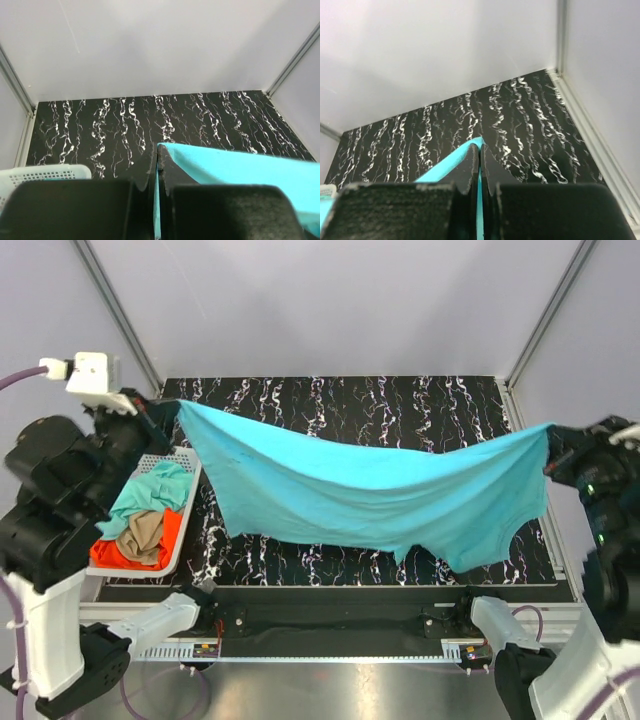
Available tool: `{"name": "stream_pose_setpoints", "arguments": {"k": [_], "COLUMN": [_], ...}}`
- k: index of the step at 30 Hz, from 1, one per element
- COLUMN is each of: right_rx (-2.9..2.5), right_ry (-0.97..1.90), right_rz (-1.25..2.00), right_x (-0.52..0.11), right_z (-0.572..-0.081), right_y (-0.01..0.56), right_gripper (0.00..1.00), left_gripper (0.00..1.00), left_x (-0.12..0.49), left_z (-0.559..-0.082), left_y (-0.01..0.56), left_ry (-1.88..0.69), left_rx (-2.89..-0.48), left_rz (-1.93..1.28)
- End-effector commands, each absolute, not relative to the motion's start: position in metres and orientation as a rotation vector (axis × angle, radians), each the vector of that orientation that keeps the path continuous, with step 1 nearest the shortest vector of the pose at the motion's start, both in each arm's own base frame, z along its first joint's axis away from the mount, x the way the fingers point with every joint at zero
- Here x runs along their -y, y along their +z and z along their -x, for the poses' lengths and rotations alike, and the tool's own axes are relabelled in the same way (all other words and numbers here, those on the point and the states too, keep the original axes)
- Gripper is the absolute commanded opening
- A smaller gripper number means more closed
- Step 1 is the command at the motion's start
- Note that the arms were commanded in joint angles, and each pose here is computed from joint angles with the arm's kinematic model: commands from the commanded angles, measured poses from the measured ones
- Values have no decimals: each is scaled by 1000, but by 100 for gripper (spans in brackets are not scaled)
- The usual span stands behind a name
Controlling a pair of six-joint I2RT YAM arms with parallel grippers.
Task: Fold and stack the t-shirts
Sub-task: Flatten the tshirt out
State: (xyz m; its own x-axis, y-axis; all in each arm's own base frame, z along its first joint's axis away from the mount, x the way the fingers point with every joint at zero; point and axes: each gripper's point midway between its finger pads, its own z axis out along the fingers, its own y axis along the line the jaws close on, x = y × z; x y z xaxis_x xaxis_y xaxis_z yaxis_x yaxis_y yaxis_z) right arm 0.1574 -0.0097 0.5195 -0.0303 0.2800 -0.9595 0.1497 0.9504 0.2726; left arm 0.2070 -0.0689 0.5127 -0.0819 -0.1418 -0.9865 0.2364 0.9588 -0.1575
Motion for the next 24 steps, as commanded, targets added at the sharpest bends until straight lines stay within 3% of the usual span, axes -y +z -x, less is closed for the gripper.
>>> {"name": "stream_pose_setpoints", "arguments": {"k": [1, 2, 8, 14, 15, 16, 20, 22, 24], "right_rx": [-1584, -1630, -1585, -1476, -1505, -1497, -1411, -1416, -1437], "right_ry": [207, 244, 293, 180, 164, 146, 116, 94, 83], "right_rz": [-262, -247, -254, -203, -208, -190, -158, -136, -133], "right_x": [1, -2, 13, 41, 44, 46, 48, 48, 48], "right_z": [-222, -247, -370, -455, -460, -465, -462, -458, -452], "right_y": [522, 501, 500, 546, 543, 550, 586, 584, 569], "right_gripper": [0, 0, 0, 0, 0, 0, 0, 0, 0], "left_gripper": [0, 0, 0, 0, 0, 0, 0, 0, 0], "left_x": [89, 94, 103, 95, 88, 92, 83, 82, 92], "left_z": [-258, -275, -365, -457, -452, -471, -454, -437, -447], "left_y": [502, 498, 486, 515, 558, 556, 611, 619, 571], "left_ry": [-263, -245, -62, 228, 218, 254, 250, 214, 210], "left_rx": [-1637, -1646, -1642, -1496, -1407, -1403, -1245, -1201, -1267], "left_rz": [-110, -107, -48, 23, 67, 40, 54, 36, -26]}}
